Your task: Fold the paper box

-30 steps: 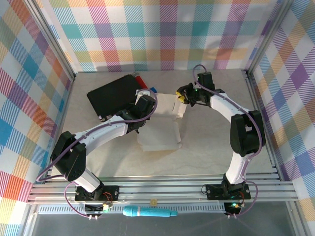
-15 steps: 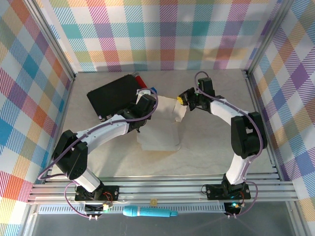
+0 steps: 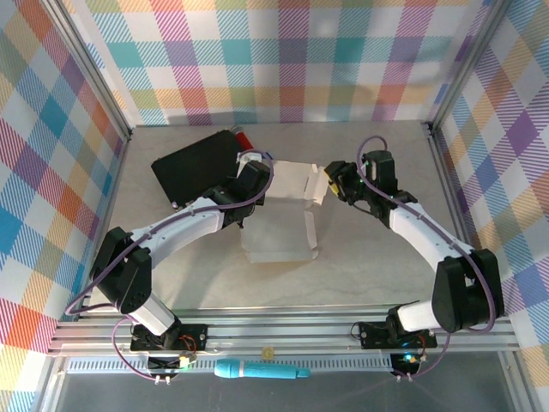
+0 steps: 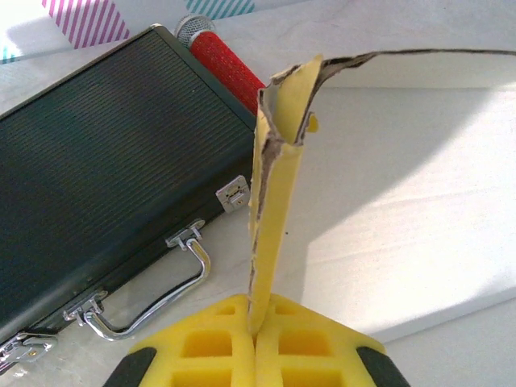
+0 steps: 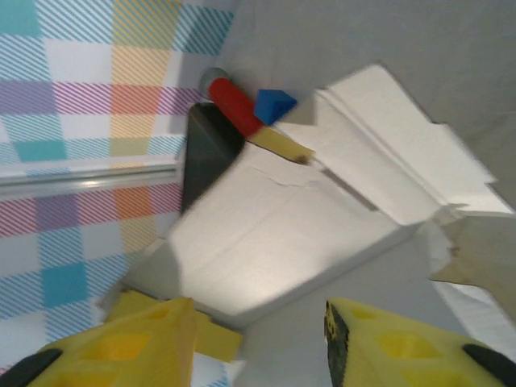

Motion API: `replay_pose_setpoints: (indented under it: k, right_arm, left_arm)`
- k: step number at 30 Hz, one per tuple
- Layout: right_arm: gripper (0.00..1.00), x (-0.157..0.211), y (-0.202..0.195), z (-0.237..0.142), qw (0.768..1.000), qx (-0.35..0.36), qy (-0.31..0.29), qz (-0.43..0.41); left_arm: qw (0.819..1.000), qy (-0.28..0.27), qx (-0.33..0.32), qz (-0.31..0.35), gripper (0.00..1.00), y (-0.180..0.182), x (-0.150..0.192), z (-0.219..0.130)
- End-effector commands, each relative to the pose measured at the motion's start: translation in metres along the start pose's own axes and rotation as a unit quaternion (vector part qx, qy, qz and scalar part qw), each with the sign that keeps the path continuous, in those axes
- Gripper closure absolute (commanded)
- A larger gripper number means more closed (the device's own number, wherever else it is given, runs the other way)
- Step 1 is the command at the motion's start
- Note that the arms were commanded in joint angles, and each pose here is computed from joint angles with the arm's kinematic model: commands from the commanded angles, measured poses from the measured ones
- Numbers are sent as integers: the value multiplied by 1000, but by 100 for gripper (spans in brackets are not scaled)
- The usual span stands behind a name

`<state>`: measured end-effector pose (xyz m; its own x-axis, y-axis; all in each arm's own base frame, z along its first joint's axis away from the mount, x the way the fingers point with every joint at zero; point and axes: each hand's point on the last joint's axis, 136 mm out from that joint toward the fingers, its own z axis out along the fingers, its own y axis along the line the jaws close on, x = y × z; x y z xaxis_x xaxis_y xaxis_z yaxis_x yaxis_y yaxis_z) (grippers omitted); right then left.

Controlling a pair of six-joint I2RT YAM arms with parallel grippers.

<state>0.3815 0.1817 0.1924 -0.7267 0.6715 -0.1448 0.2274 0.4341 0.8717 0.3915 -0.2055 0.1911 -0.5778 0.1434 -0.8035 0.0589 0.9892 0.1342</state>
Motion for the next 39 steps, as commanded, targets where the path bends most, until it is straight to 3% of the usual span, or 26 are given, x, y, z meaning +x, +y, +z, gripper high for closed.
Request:
replay_pose_setpoints:
  k: [1,14,32,39]
  right_arm:
    - [59,21,-51,22,997,50,43,-35]
    - [68,45,-84,85,989,83,108,-62]
    - [77,35,-91,103,983,111,103,-105]
    - [97,37,-72,106,978,97,106,-150]
  left_arm:
    - [1000,-10,3,-8,100,6,-9,-9]
    - [1000,-2,0,-1,100,4,-6,-4]
    - [1000,2,1,11,100,2,-6,-4]
    - [1000,7,2,13,100,0,-6,-1]
